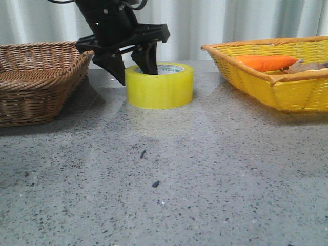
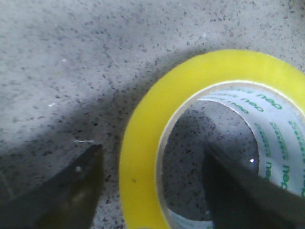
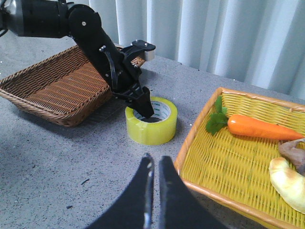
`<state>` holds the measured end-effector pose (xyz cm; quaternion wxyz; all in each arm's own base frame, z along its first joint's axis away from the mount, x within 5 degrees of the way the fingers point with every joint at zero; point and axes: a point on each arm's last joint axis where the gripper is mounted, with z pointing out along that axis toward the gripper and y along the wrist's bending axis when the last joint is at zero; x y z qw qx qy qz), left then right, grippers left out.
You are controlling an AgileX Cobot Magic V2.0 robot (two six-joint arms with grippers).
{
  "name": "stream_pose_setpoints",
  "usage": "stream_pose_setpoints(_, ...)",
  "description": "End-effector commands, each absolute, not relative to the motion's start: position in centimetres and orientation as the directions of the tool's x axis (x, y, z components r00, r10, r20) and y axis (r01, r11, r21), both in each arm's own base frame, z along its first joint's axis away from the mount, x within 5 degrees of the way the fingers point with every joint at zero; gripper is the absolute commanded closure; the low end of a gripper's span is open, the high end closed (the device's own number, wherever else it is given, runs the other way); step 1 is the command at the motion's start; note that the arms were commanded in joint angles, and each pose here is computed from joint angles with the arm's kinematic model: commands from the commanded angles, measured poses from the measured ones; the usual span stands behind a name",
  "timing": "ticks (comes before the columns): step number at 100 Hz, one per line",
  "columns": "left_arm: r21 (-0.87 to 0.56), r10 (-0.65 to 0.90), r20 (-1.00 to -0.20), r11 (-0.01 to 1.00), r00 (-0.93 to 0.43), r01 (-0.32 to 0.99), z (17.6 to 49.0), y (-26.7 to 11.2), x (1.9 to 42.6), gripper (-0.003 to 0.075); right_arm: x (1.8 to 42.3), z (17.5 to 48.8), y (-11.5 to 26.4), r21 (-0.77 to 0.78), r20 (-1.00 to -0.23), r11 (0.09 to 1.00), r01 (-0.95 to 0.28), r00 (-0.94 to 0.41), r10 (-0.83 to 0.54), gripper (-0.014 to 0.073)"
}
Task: Transfer tape with both arms
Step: 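Carry the tape roll with the left gripper into the brown basket, release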
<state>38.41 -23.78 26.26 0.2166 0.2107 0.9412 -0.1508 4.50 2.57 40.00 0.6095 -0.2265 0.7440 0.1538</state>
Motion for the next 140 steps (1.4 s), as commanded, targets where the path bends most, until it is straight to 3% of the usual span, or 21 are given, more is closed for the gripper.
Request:
stream_pose_setpoints(1,-0.230,0.261,-0.581,0.856,-0.771,0.463,30.0,-23.8,38.2,0.0433,4.7,41.2,2.8,-0.052,-0.990,0.851,-0.523,-0.086,-0.113,0.0663)
stream_pose_setpoints(16,-0.224,0.267,-0.587,0.854,-0.764,0.470,30.0,-23.8,38.2,0.0739,4.8,41.2,2.7,-0.053,-0.990,0.851,-0.522,-0.084,-0.114,0.0663)
stream_pose_setpoints(26,-0.210,0.269,-0.632,0.843,-0.727,0.495,31.8,-23.7,38.2,0.0741,4.8,41.2,2.7,-0.053,-0.990,0.851,-0.522,-0.084,-0.114,0.0663)
stream_pose_setpoints(42,-0.206,0.195,-0.761,0.832,-0.618,0.515,39.3,-22.2,37.5,0.0741,4.8,41.3,2.8,-0.053,-0.991,0.851,-0.522,-0.079,-0.111,0.0662)
stream_pose_setpoints(58,-0.186,0.098,-0.862,0.851,-0.497,0.491,46.3,-18.2,36.2,0.0741,4.8,41.4,2.7,-0.055,-0.991,0.852,-0.521,-0.073,-0.109,0.0663)
stream_pose_setpoints(70,-0.131,0.091,-0.873,0.902,-0.479,0.411,48.4,-14.0,35.7,0.0741,4.8,41.4,2.7,-0.055,-0.991,0.852,-0.521,-0.073,-0.109,0.0663)
stream_pose_setpoints(84,-0.105,0.099,-0.785,0.952,-0.611,0.289,47.5,-9.1,35.8,0.0741,4.8,41.4,2.7,-0.055,-0.991,0.852,-0.521,-0.073,-0.109,0.0663)
stream_pose_setpoints(99,-0.125,0.041,-0.685,0.977,-0.727,0.173,44.5,-5.1,36.9,0.0741,4.8,41.4,2.7,-0.058,-0.992,0.853,-0.519,-0.066,-0.107,0.0663)
stream_pose_setpoints(125,-0.128,-0.052,-0.507,0.992,-0.860,0.016,37.1,-2.9,38.1,0.0736,4.8,41.4,2.7,-0.057,-0.992,0.852,-0.520,-0.064,-0.106,0.0663)
stream_pose_setpoints(132,-0.098,-0.059,-0.471,0.995,-0.880,-0.014,35.7,-2.6,38.0,0.0693,4.8,41.4,2.7,-0.057,-0.992,0.852,-0.520,-0.064,-0.106,0.0663)
stream_pose_setpoints(140,-0.094,-0.058,-0.443,0.995,-0.894,-0.018,34.8,-2.5,37.9,0.0574,4.8,41.4,2.7,-0.057,-0.992,0.852,-0.520,-0.064,-0.106,0.0663)
